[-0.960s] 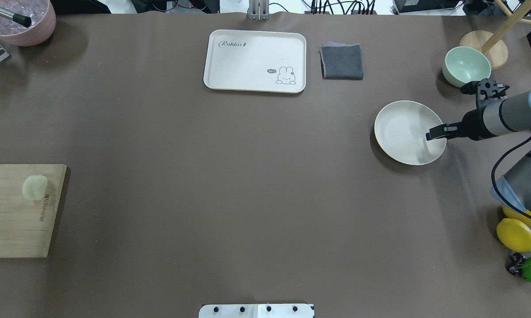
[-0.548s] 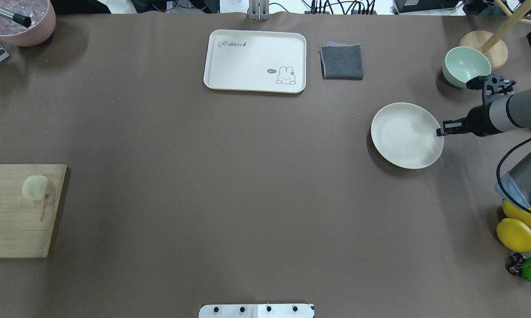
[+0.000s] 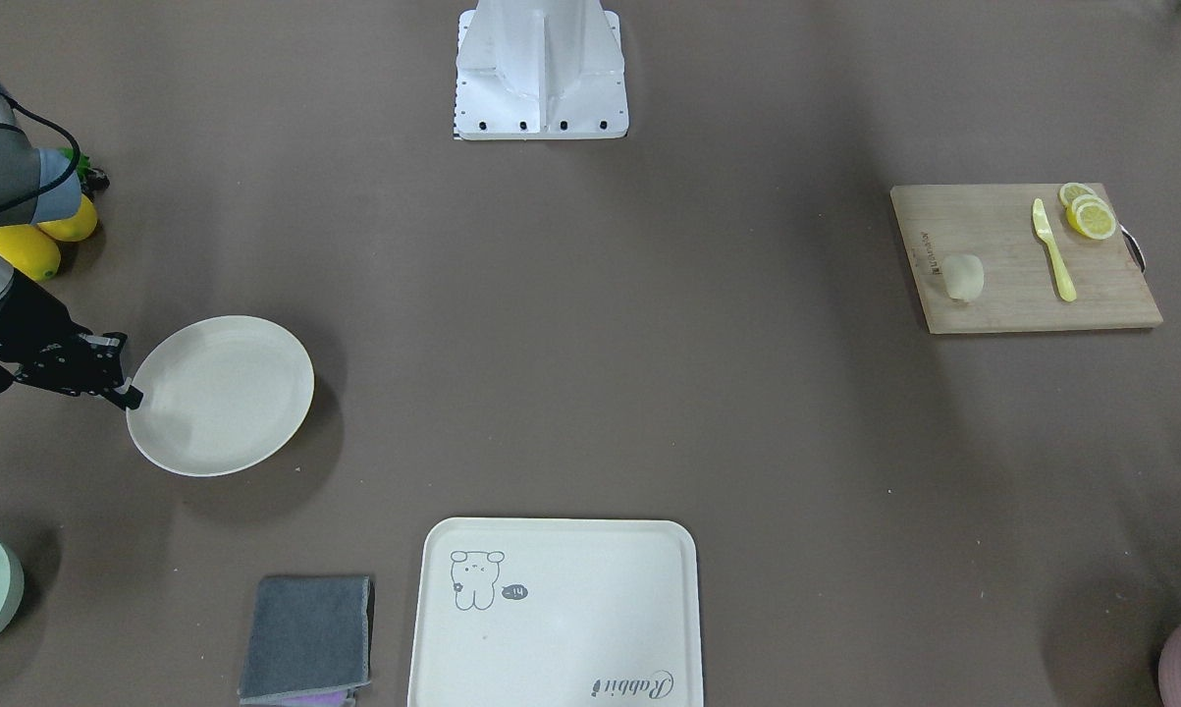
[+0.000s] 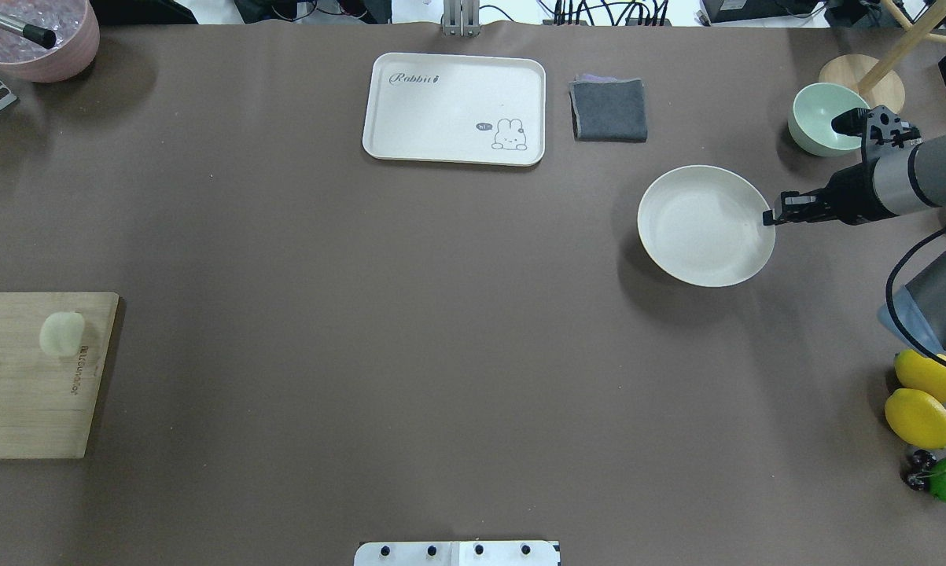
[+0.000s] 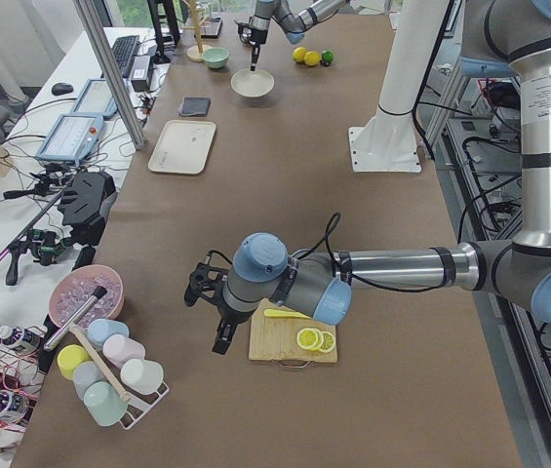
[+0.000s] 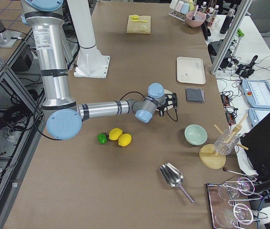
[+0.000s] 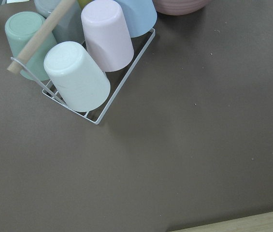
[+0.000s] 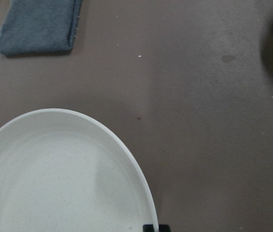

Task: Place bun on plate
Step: 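Grip the plate rim with the right gripper and drag it toward the table centre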

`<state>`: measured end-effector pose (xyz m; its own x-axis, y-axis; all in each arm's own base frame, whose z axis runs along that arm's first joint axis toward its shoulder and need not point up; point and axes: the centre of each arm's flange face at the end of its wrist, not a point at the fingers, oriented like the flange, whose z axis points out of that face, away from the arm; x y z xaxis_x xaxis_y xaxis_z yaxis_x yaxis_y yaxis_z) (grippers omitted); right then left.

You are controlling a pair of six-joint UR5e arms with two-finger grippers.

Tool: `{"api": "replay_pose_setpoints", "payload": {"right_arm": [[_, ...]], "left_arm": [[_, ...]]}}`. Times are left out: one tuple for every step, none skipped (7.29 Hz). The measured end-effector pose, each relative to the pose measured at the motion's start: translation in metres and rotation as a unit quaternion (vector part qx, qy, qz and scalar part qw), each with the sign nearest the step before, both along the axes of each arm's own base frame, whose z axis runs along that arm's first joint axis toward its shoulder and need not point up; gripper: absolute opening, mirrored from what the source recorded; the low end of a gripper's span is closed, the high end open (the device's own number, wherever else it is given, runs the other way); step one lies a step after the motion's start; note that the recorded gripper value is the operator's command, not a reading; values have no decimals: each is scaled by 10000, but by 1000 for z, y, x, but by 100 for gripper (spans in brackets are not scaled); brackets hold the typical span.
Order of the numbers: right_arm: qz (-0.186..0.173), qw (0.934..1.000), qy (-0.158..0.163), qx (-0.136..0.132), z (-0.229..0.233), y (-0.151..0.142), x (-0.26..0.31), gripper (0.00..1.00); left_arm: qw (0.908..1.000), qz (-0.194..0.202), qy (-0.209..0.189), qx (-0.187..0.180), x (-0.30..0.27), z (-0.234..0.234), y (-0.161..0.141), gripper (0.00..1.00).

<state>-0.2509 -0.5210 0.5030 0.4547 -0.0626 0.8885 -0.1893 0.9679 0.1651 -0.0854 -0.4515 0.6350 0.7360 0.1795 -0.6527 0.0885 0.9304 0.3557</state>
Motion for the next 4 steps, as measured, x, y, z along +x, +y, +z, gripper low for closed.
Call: {"api": "replay_pose_setpoints", "payload": {"right_arm": [[14,9997,-251,-80,-37,-1,-16,0],[-16,9994,-344,-105,-78,8,-49,0],[-31,9996,-251,-100,-123,20,-92,0],[-35,9999,-102,-86,-165,33,-134,0]], "left_arm": [[10000,12,34,-10,0,0,0,98],[10000,15,49,-23,1,1,0,98],[10000,14,56,-34,1,2,0,98],[10000,12,57,-44,1,3,0,98]]}}
